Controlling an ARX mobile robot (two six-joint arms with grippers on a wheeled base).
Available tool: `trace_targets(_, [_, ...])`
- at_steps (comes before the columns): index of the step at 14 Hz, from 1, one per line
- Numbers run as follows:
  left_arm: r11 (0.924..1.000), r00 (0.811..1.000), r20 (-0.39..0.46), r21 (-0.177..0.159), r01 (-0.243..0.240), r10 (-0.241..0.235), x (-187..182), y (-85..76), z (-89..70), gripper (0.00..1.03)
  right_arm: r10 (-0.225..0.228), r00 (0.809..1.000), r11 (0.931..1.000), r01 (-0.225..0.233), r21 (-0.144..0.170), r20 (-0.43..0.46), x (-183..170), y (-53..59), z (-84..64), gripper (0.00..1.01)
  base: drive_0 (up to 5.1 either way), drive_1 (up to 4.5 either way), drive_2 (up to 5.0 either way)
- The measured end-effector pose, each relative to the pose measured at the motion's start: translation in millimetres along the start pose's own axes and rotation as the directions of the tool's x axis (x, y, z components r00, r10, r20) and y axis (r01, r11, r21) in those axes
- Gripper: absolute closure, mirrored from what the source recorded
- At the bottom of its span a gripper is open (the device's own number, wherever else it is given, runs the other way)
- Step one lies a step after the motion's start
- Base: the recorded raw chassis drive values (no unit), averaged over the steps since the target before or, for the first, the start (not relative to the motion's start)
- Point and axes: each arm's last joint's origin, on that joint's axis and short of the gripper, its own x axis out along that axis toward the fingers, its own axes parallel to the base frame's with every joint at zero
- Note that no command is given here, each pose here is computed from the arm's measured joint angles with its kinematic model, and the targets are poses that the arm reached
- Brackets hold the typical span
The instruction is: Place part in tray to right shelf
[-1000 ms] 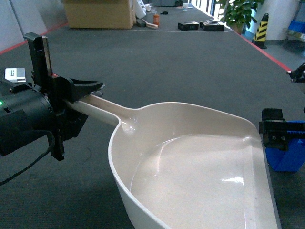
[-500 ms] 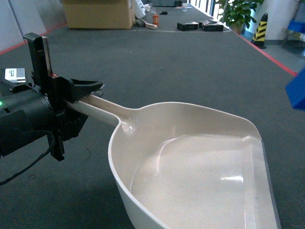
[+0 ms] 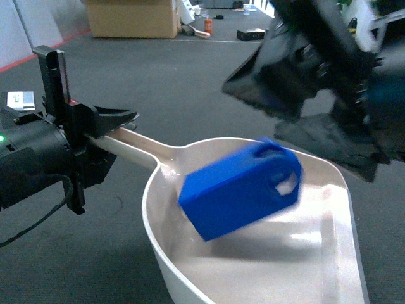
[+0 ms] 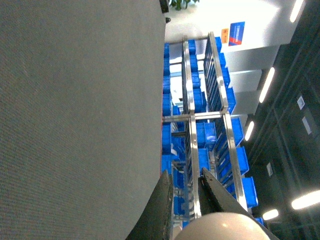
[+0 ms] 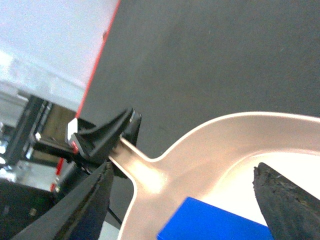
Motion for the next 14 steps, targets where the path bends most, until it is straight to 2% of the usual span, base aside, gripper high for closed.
trace_targets(1, [1.0000, 1.000, 0.007, 0.005, 0.000, 0.000, -0.2, 0.0, 1.0, 0.90, -0.004, 0.999, 0.9979, 0.001, 0.064, 0.047, -16.3, -3.7, 8.9, 0.12, 0.0, 0.00, 0.0])
trace_targets(2, [1.0000, 1.000, 0.005, 0.006, 0.001, -0.001, -0.2, 0.0, 0.7, 0.90, -0.021, 0.986, 0.9969, 0.008, 0.078, 0.163, -45.1, -5.3, 23.0, 0.01, 0.0, 0.00, 0.0])
trace_targets(3, [1.0000, 1.000, 0.002, 0.006, 0.001, -0.001, 0.0, -0.1, 0.1, 0.90, -0.070, 0.959, 0.9969, 0.058, 0.053, 0.275, -72.2, -8.6, 31.6, 0.04, 0.0, 0.00, 0.0])
trace_targets(4, [1.0000, 1.000, 0.001, 0.006, 0.001, -0.001, 0.1, -0.2, -0.2, 0.90, -0.149, 0.911, 0.9880, 0.152, 0.023, 0.385, -96.9, -16.5, 34.5, 0.03, 0.0, 0.00, 0.0])
trace_targets(5, [1.0000, 1.000, 0.001, 0.006, 0.001, -0.001, 0.1, -0.1, -0.2, 0.90, -0.240, 0.840, 0.9574, 0.288, -0.025, 0.487, -118.3, -27.0, 32.3, 0.03, 0.0, 0.00, 0.0])
trace_targets(6, [1.0000, 1.000, 0.001, 0.006, 0.001, -0.001, 0.0, -0.2, 0.0, 0.90, -0.277, 0.757, 0.9067, 0.410, -0.100, 0.592, -139.4, -35.9, 24.4, 0.03, 0.0, 0.00, 0.0])
trace_targets(7, [1.0000, 1.000, 0.005, 0.006, 0.000, 0.000, -0.1, 0.0, 0.4, 0.90, -0.257, 0.736, 0.8648, 0.464, -0.191, 0.627, -148.8, -34.0, 21.1, 0.03, 0.0, 0.00, 0.0])
trace_targets(8, [1.0000, 1.000, -0.002, 0.006, 0.002, -0.002, 0.3, -0.3, -0.9, 0.90, -0.222, 0.717, 0.7973, 0.524, -0.300, 0.661, -155.0, -36.7, 20.8, 0.19, 0.0, 0.00, 0.0])
trace_targets(9, [1.0000, 1.000, -0.003, 0.006, 0.001, -0.001, 0.2, -0.2, -0.7, 0.90, -0.256, 0.724, 0.7474, 0.568, -0.344, 0.640, -153.5, -49.8, 3.5, 0.33, 0.0, 0.00, 0.0])
trace_targets(10, [1.0000, 1.000, 0.002, 0.006, 0.003, -0.003, 0.0, -0.3, 0.0, 0.90, -0.274, 0.733, 0.7246, 0.583, -0.368, 0.623, -151.9, -58.8, -10.2, 0.48, 0.0, 0.00, 0.0])
trace_targets(11, [1.0000, 1.000, 0.001, 0.006, 0.001, -0.001, 0.0, -0.2, 0.0, 0.90, -0.263, 0.728, 0.7149, 0.588, -0.379, 0.632, -154.0, -61.0, -17.4, 0.63, 0.0, 0.00, 0.0])
trace_targets(13, [1.0000, 1.000, 0.002, 0.006, 0.001, -0.001, 0.0, -0.2, 0.0, 0.90, -0.258, 0.726, 0.7047, 0.593, -0.390, 0.638, -157.0, -67.4, -33.4, 0.94, 0.0, 0.00, 0.0])
trace_targets(14, [1.0000, 1.000, 0.001, 0.006, 0.001, -0.001, 0.0, -0.1, -0.1, 0.90, -0.264, 0.729, 0.7014, 0.595, -0.393, 0.632, -157.2, -71.5, -40.9, 0.99, 0.0, 0.00, 0.0])
